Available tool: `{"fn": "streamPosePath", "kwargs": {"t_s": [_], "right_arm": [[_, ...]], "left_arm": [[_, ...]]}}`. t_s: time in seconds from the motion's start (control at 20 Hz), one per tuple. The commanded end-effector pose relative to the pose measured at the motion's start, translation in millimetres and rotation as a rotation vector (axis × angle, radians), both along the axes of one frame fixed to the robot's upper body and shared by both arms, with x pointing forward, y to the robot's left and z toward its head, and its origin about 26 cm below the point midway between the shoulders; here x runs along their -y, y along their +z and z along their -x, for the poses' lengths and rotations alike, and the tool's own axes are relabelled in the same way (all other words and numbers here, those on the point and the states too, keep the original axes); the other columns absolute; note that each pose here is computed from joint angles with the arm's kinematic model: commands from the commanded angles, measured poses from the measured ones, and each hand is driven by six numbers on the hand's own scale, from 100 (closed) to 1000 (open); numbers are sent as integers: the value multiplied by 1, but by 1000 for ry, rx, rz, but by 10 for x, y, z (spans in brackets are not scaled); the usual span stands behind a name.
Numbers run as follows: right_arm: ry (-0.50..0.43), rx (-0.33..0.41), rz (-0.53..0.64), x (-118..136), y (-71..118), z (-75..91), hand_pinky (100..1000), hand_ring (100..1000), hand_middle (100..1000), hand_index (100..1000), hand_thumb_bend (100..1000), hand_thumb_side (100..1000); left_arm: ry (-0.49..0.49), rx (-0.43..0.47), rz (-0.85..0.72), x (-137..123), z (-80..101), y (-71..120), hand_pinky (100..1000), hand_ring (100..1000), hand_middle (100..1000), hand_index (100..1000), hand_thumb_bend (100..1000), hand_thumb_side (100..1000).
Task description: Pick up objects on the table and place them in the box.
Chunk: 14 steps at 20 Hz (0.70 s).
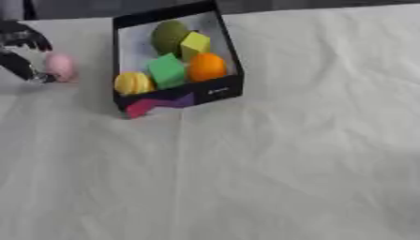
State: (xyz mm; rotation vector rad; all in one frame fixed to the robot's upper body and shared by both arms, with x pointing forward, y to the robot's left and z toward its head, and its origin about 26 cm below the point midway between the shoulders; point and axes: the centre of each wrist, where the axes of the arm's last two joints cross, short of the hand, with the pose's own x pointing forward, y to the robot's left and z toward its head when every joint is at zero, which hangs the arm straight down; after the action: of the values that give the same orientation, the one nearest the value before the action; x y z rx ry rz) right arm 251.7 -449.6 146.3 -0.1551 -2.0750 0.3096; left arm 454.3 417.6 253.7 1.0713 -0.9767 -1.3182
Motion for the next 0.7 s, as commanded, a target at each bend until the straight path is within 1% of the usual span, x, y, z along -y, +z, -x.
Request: {"fn": "streamPosePath", "kwargs": {"t_s": [0.05,0.1,0.15,0.25,0.3,0.35,0.4,0.45,0.5,0.55,0.6,0.7], "right_arm": [[-7,16,29,32,92,8,886,760,707,866,100,632],[-8,15,29,32,90,8,887,760,707,866,100,634],[-9,14,29,33,89,9,887,760,707,866,100,634],[-8,13,29,32,88,8,887,760,707,866,100,634],[-6,14,29,31,91,6,887,760,707,866,100,632],[-5,15,28,29,93,3,887,760,707,866,100,632],[-3,15,27,27,95,1,887,760,708,866,100,631],[-1,16,26,27,97,1,887,760,708,866,100,630],[-1,16,26,28,96,3,887,760,708,866,100,630],[-1,15,26,30,94,6,887,760,708,866,100,630],[-2,15,26,33,91,10,887,760,708,867,100,628],[-5,13,26,40,83,20,887,760,708,867,100,627]], "left_arm": [[28,28,9,-85,32,110,828,796,715,770,353,273],[27,25,25,-85,28,90,825,786,707,747,310,263],[27,24,42,-85,24,75,823,776,701,738,285,259],[28,35,65,-79,18,62,816,764,690,723,272,252],[32,53,73,-71,15,64,791,733,656,683,250,240],[37,69,78,-61,11,55,784,719,638,665,239,235],[41,82,83,-51,4,38,775,705,620,639,215,227],[44,95,85,-43,-1,29,758,684,601,599,171,212],[47,116,87,-31,-6,35,752,674,591,575,154,209],[47,136,89,-16,-11,46,750,670,586,568,145,209],[40,153,95,5,-17,74,748,653,570,544,109,209],[15,186,105,52,-23,195,748,641,558,527,100,206]]}}
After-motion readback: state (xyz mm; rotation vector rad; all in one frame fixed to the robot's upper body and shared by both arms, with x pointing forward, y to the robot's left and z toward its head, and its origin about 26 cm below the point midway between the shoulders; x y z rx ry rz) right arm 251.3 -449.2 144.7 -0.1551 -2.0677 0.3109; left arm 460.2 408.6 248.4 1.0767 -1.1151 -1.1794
